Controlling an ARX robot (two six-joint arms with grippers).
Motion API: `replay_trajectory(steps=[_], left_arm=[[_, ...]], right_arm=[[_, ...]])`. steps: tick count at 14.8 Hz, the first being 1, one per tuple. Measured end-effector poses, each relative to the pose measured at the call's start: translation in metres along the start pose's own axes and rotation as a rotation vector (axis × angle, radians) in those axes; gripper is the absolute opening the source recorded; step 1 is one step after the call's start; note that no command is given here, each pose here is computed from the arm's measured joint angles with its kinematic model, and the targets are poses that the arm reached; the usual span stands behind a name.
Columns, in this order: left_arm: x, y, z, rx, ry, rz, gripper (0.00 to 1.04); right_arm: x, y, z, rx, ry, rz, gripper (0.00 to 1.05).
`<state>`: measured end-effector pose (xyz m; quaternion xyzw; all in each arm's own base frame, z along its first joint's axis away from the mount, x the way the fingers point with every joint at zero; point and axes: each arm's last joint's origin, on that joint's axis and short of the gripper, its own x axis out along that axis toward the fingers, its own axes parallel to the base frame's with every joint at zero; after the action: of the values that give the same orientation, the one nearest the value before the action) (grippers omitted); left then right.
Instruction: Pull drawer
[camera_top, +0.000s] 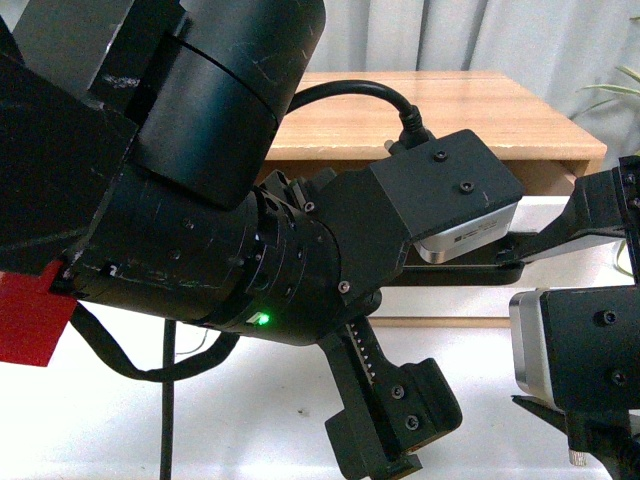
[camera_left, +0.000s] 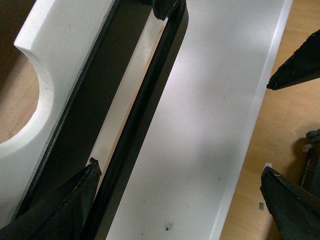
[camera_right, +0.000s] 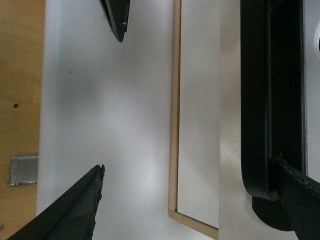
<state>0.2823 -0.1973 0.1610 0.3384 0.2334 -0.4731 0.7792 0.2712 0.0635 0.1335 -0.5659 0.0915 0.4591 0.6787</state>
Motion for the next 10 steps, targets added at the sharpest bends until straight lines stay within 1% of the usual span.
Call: replay_trajectory(steps=[5, 8, 10], left_arm=[[-0.006, -0.005, -0.002, -0.002, -0.009, -0.026, 0.98], [-0.015, -0.016, -0.003, -0.017, -0.017, -0.052, 0.98], [-0.020, -0.018, -0.003, -0.024, -0.025, -0.050, 0.98]], right_arm=[[-0.006, 0.006, 0.001, 0.000, -0.009, 0.028, 0.98], [-0.017, 0.016, 0.005, 0.014, -0.031, 0.054, 0.98], [-0.020, 0.018, 0.005, 0.009, -0.038, 0.043, 0.98]])
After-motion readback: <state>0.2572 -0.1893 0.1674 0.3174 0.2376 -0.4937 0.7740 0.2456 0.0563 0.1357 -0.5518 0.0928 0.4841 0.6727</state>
